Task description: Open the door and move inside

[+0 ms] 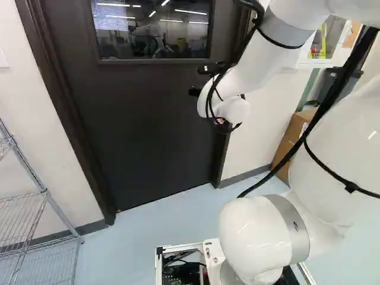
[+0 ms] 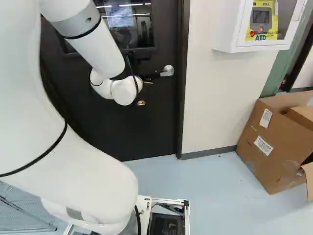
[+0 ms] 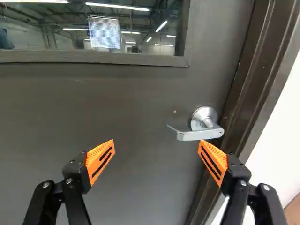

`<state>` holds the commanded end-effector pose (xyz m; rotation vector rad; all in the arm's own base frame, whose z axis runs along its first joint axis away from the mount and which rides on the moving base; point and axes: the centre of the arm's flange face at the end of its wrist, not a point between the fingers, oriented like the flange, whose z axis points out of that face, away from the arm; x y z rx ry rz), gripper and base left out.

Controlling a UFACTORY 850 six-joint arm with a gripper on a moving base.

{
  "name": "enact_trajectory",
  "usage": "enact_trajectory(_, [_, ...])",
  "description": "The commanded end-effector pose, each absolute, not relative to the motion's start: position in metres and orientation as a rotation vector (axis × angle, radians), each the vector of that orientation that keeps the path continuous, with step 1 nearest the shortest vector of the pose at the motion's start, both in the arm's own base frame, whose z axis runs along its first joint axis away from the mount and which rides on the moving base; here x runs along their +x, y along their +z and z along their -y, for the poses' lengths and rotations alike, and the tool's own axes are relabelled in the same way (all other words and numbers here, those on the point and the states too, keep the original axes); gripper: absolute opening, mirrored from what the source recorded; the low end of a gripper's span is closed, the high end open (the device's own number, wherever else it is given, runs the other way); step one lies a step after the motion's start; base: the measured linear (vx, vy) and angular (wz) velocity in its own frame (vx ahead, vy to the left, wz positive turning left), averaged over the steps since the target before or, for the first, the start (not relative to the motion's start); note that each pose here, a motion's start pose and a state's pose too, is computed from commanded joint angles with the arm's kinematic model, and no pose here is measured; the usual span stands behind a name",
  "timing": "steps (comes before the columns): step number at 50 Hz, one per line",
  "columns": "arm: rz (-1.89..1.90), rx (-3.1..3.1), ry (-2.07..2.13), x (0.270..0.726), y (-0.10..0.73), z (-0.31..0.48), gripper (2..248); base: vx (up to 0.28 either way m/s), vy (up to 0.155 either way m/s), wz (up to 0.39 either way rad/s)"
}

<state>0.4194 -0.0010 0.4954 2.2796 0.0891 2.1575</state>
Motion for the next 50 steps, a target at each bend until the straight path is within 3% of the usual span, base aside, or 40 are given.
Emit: enact_trajectory(50, [-0.389, 2.211, 2.171, 0.489, 0.516, 0.013, 247, 0.0, 0.0, 0.0])
